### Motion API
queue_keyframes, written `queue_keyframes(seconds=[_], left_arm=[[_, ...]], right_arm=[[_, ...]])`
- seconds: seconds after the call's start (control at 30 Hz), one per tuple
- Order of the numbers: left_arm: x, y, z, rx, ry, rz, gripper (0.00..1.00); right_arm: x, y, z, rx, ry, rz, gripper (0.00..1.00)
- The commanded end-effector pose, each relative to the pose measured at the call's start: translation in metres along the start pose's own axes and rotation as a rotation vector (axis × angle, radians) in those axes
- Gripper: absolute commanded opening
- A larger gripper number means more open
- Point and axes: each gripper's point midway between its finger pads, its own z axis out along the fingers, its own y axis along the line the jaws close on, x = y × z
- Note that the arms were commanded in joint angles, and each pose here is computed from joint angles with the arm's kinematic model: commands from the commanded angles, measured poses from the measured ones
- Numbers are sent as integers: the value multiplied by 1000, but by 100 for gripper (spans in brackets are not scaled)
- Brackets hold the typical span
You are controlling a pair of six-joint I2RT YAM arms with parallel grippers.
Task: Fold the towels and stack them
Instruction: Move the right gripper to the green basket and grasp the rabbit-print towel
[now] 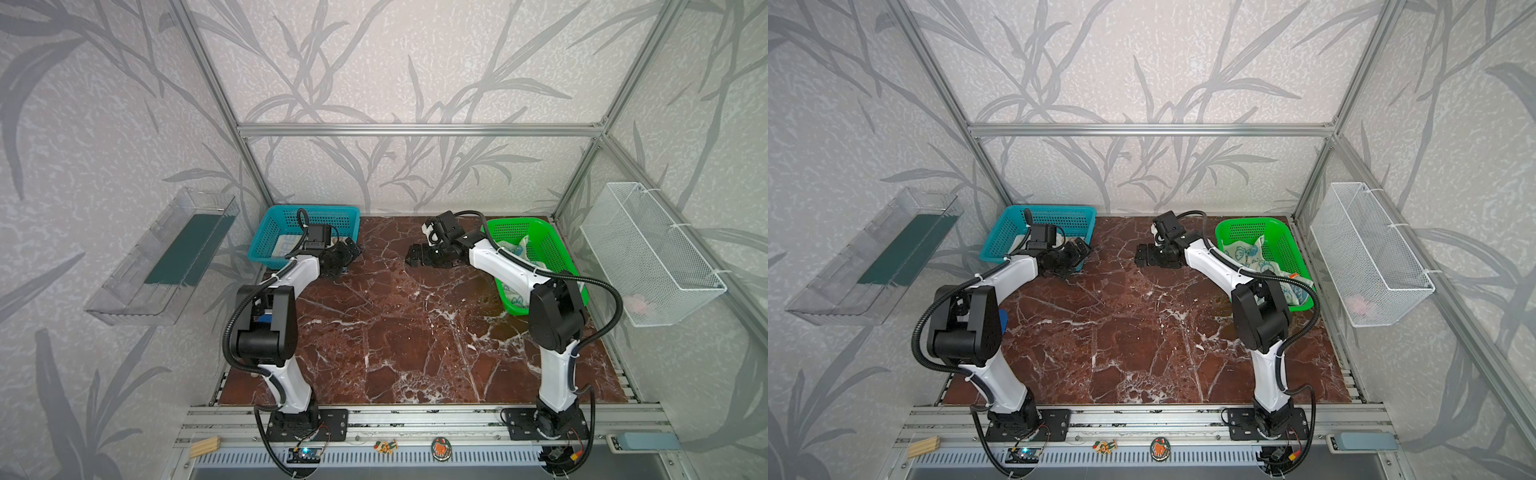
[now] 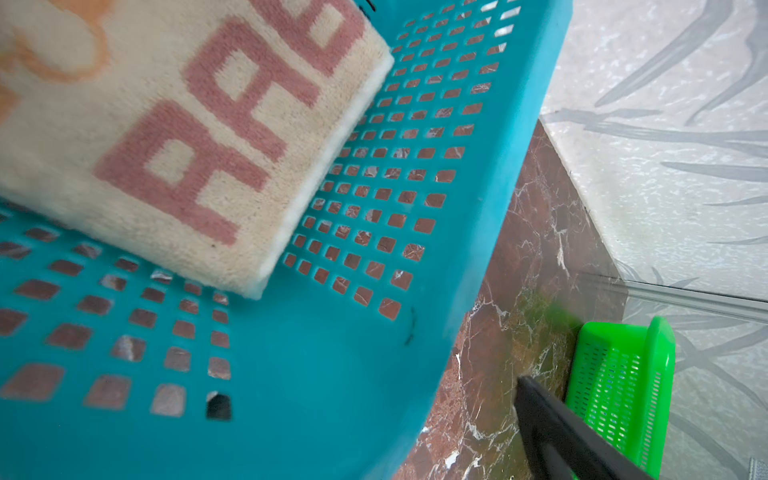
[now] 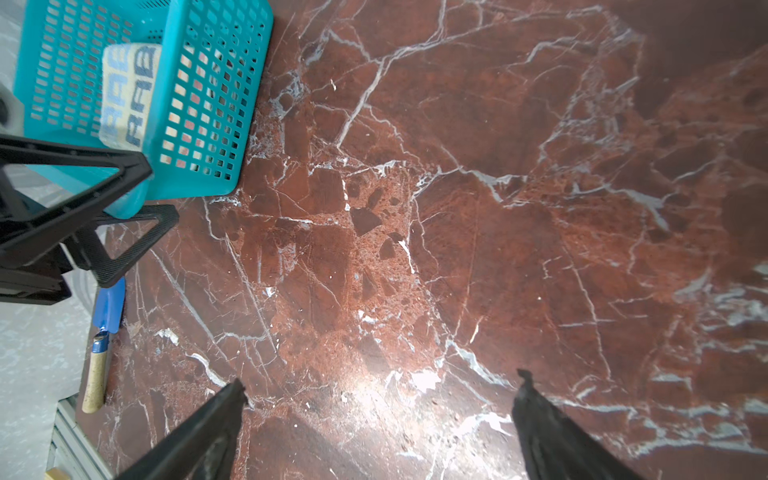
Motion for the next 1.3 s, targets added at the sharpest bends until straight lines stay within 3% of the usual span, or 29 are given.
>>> queue_keyframes(seconds=[0.0,0.33,0.47,0.63,0.83,0.97,1.17,1.27], left_arm=[[-7,-1,-9,-14,-40,13,99],[21,-12,-54,-14,-67,140,99],[39,-36,-77,-20,-110,305,99],[66,-91,-100,-31,-193,615,99],[120,-166,-94,17,-217,936,99],[164,-210,-76,52,-219,1127,99],[210,-252,-46,31,-205,1324,99],[228,-267,-30,-3,-221,1454,99]], right_arm=[[-15,8,-30,-31,-71,-32,99],[-21,-38,-90,77,-148,8,99],[-25,-76,-134,241,-259,39,99],[-14,-134,-175,384,-351,166,99],[16,-201,-192,482,-347,308,99],[42,-240,-192,631,-320,357,99],[64,-276,-187,803,-262,376,99],[70,-291,-180,824,-215,405,99]])
